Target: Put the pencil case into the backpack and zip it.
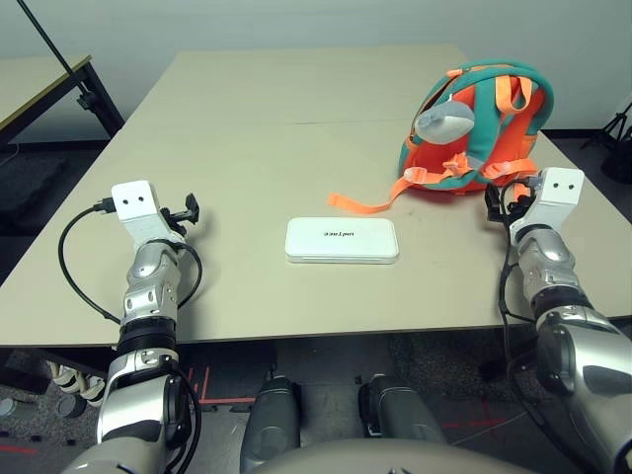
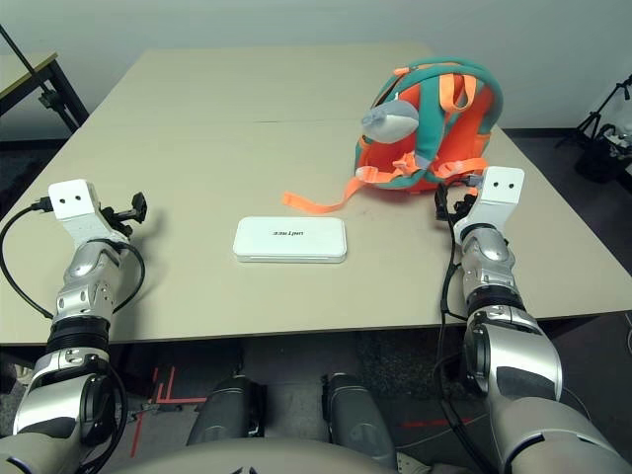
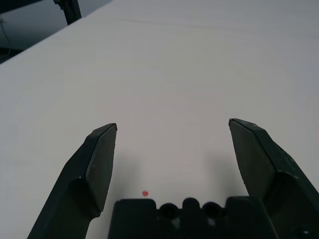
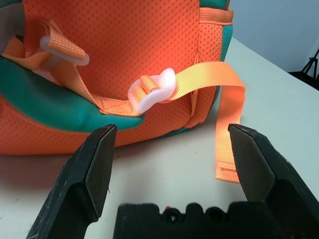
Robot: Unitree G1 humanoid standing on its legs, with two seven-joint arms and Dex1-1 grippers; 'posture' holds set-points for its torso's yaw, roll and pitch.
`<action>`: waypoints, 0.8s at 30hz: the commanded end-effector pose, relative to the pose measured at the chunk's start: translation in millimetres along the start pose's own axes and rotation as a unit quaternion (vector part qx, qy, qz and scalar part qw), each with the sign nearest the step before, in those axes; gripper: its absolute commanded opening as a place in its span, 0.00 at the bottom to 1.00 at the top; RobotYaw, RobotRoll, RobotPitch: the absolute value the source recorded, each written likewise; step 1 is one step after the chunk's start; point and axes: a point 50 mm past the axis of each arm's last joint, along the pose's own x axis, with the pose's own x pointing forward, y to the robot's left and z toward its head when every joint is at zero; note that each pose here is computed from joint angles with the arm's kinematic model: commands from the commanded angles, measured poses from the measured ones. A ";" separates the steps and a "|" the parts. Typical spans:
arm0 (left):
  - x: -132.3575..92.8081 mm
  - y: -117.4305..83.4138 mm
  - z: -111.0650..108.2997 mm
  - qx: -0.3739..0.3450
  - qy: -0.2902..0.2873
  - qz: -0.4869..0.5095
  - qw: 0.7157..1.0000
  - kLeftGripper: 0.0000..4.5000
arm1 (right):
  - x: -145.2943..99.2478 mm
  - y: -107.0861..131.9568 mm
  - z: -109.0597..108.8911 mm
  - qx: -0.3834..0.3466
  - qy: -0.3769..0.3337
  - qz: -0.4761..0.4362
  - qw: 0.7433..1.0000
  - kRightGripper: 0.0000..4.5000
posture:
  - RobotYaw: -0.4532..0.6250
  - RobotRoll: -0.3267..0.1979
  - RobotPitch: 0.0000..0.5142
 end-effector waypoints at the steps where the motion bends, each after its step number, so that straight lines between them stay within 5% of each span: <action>1: -8.1 3.2 2.0 0.016 0.003 0.004 1.000 1.00 | -1.4 -5.0 -2.9 -0.005 0.012 -0.004 1.000 0.99 | 0.40 0.62 0.01; 9: -4.4 -5.8 20.5 0.024 -0.027 -0.043 0.998 1.00 | -0.5 1.7 0.5 -0.010 0.001 0.029 1.000 0.99 | 0.39 0.62 0.01; 15: 1.5 -19.8 36.9 0.057 -0.039 -0.175 0.982 1.00 | -15.8 1.2 7.2 -0.044 -0.001 0.168 0.985 0.99 | 0.34 0.62 0.01; 18: 9.7 -20.2 45.9 0.058 -0.027 -0.231 0.971 1.00 | -36.9 7.9 13.5 -0.088 0.032 0.286 0.954 0.86 | 0.31 0.62 0.02; 24: 22.4 -24.2 63.1 -0.011 0.040 -0.346 0.937 1.00 | -53.5 25.1 32.2 -0.146 0.073 0.387 0.908 0.33 | 0.26 0.62 0.02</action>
